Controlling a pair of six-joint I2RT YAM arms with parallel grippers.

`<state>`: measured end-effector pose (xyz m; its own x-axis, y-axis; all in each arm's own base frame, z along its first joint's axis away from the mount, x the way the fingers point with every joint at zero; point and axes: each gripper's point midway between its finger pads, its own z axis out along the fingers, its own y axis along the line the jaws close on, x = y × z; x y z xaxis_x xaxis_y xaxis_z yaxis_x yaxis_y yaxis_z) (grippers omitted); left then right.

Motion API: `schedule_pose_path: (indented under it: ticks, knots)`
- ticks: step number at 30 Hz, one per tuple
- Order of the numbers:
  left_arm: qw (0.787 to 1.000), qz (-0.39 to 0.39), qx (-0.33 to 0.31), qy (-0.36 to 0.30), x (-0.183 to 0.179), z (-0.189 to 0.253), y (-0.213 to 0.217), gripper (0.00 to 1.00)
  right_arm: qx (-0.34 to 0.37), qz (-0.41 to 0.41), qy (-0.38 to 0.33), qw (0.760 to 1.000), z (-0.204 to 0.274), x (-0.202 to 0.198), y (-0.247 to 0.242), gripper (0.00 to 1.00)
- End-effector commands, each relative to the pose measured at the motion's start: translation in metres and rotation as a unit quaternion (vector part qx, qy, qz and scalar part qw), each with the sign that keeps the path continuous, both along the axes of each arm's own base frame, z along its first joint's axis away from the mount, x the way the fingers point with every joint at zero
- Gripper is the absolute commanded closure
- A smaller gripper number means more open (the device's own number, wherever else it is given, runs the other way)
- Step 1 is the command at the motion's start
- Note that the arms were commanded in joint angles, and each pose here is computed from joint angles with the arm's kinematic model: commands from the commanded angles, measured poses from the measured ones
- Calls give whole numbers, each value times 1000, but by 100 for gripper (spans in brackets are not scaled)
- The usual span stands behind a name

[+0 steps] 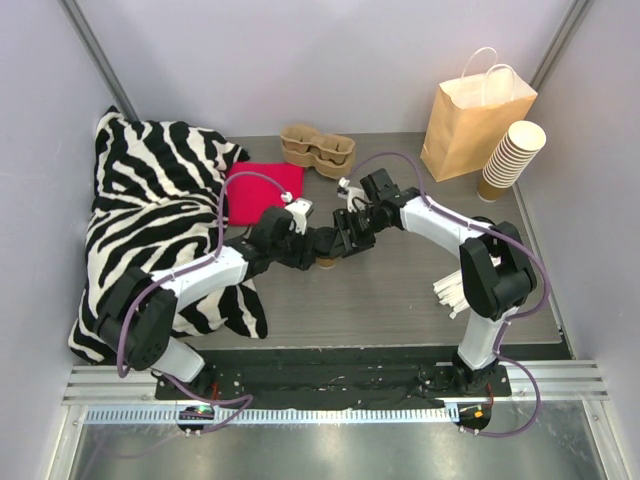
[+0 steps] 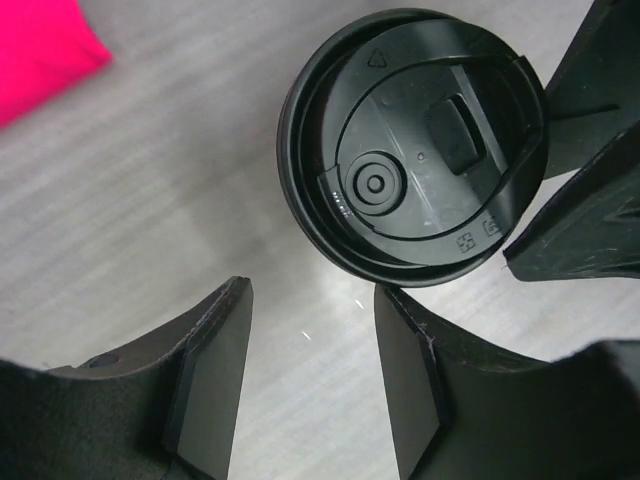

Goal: Pack the takeout coffee

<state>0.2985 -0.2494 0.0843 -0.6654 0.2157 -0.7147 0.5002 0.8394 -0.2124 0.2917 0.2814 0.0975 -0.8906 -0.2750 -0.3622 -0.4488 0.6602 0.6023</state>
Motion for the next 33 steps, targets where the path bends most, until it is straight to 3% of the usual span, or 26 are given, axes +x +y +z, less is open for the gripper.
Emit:
schedule_pose_path:
  ticks: [1,12,19,26,33]
  knots:
    - [998,-11,-29,-51,34,23,-14,44,14,-25,-57,998,15,46,9,46]
    - [997,27,-26,-74,109,18,4,44,36,-74,-91,992,10,130,22,46]
    - [995,40,-41,-80,147,24,9,43,58,-81,-104,990,10,163,38,45]
    - [995,25,-43,-83,135,41,10,41,78,-84,-128,985,44,174,33,40]
    - [994,-22,-65,-86,79,106,21,23,112,-49,-183,975,138,142,-6,26]
